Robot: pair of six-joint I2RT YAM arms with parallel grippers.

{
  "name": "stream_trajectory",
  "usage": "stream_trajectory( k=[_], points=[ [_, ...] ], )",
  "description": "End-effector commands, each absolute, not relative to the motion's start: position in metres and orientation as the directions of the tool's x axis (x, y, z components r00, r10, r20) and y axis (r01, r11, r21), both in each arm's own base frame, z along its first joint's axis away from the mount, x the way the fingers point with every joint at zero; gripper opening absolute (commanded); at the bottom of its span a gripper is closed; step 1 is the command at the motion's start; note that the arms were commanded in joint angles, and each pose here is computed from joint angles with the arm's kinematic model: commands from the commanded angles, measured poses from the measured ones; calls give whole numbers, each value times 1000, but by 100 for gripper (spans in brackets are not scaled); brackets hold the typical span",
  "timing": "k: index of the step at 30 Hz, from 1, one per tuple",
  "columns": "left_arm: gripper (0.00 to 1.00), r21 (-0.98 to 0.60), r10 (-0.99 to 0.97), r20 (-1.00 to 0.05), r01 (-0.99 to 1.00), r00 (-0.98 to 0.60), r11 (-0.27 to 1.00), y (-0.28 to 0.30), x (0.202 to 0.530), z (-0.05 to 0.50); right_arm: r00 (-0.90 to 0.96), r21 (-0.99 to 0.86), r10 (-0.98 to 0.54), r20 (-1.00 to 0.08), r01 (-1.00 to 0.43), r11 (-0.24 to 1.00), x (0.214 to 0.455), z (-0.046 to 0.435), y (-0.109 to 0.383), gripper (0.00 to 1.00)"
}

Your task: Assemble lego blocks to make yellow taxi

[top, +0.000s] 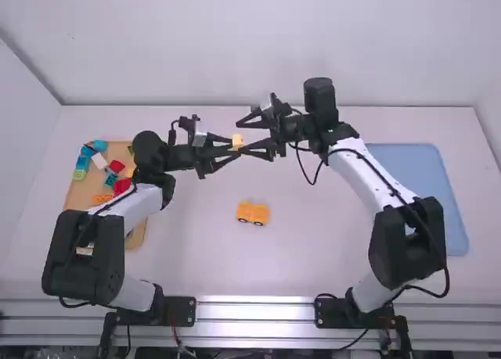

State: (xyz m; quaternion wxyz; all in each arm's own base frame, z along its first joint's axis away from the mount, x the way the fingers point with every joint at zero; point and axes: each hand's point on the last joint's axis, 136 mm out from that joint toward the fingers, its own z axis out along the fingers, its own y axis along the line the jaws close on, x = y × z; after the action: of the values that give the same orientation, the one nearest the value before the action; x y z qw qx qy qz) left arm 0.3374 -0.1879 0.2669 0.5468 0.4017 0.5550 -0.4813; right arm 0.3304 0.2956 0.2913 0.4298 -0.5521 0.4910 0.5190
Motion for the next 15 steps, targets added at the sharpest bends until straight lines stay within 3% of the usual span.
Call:
stream_trajectory(
  k=[1,8,12,15],
  points=[
    [2,-65,-87,-995,974,-47,218,-189,340,278,-54,70,-118,-992,-988,-134,330,285,303,72],
    [2,-37,-79,-997,977,-20,211,-189,338,278,-73,88,-133,-988,-990,-111,332,282,307,68],
    [2,-9,-69,-998,981,5,194,-190,335,277,-77,91,-134,-988,-990,-106,333,282,305,55],
    [2,-14,-70,-998,981,0,195,-190,335,277,-76,91,-135,-988,-990,-111,331,282,308,39]
  ],
)
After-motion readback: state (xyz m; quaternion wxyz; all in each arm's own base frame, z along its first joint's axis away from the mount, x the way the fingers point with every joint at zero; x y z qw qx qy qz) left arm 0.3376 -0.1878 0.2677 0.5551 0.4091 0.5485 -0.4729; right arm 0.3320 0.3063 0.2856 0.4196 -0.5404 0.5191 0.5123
